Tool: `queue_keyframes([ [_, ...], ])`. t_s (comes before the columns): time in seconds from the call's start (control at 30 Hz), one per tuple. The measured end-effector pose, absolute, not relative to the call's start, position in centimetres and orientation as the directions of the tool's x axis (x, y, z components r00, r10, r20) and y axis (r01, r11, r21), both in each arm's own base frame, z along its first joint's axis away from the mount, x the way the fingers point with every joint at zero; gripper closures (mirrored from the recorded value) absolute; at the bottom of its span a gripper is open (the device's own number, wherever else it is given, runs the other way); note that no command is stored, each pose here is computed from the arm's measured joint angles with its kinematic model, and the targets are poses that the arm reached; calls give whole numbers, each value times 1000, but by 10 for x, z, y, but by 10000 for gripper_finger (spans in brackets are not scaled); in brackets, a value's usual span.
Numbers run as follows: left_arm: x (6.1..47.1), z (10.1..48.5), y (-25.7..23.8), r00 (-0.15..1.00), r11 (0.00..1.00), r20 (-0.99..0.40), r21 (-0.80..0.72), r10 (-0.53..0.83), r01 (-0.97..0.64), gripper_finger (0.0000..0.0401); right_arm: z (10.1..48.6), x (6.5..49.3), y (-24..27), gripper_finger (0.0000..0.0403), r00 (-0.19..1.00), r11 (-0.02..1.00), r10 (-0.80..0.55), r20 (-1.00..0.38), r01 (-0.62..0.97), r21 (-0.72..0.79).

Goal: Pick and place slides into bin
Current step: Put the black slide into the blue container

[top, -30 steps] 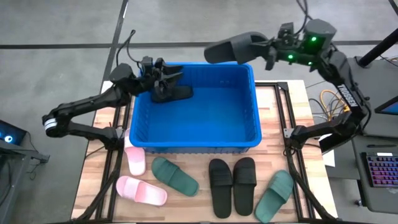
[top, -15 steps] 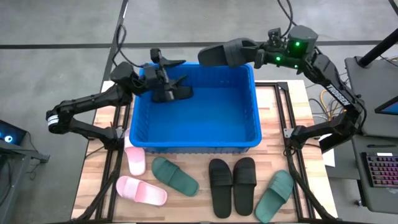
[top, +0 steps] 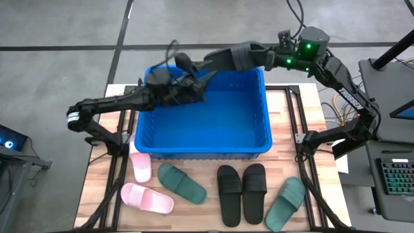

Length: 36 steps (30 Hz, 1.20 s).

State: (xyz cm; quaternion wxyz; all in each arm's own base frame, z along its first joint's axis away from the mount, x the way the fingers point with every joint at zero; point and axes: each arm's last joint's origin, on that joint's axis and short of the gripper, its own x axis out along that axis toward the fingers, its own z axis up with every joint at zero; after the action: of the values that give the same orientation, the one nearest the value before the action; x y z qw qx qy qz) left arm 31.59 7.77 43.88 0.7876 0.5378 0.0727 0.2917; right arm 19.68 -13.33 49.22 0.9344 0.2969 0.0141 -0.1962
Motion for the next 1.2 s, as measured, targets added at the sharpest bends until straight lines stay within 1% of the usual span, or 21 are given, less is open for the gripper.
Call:
queue_keyframes([
  [0.1,330,428,77,777,51,178,964,604,-260,212,490,198,-133,395,926,731,-344,-156,368,574],
  [0.13,335,423,77,765,1,175,975,620,-224,212,489,198,-134,395,926,727,-340,-166,370,578],
  [0.2,344,416,78,741,-74,184,981,646,-178,212,485,200,-135,395,923,716,-333,-194,381,585],
  [0.3,354,410,77,723,-128,211,977,658,-169,212,479,206,-138,395,929,697,-287,-234,370,614],
  [0.47,362,409,72,727,-132,246,968,641,-212,212,471,215,-143,394,935,670,-233,-269,355,652],
  [0.6,365,407,66,762,-135,244,969,600,-205,212,467,220,-146,394,936,654,-211,-282,349,671],
  [0.73,365,406,65,774,-167,244,969,584,-180,212,464,224,-148,394,940,635,-180,-289,335,696],
  [0.87,366,405,64,786,-172,237,971,571,-168,212,463,227,-150,394,945,623,-160,-284,320,714],
  [1.07,365,393,64,765,-156,178,982,619,-102,212,464,225,-149,394,947,618,-158,-281,317,719],
  [1.17,360,397,62,755,-146,188,982,629,-123,212,468,219,-149,394,949,624,-174,-264,314,716],
  [1.2,358,400,61,752,-122,200,980,629,-158,212,470,218,-148,394,949,629,-181,-259,314,712],
])
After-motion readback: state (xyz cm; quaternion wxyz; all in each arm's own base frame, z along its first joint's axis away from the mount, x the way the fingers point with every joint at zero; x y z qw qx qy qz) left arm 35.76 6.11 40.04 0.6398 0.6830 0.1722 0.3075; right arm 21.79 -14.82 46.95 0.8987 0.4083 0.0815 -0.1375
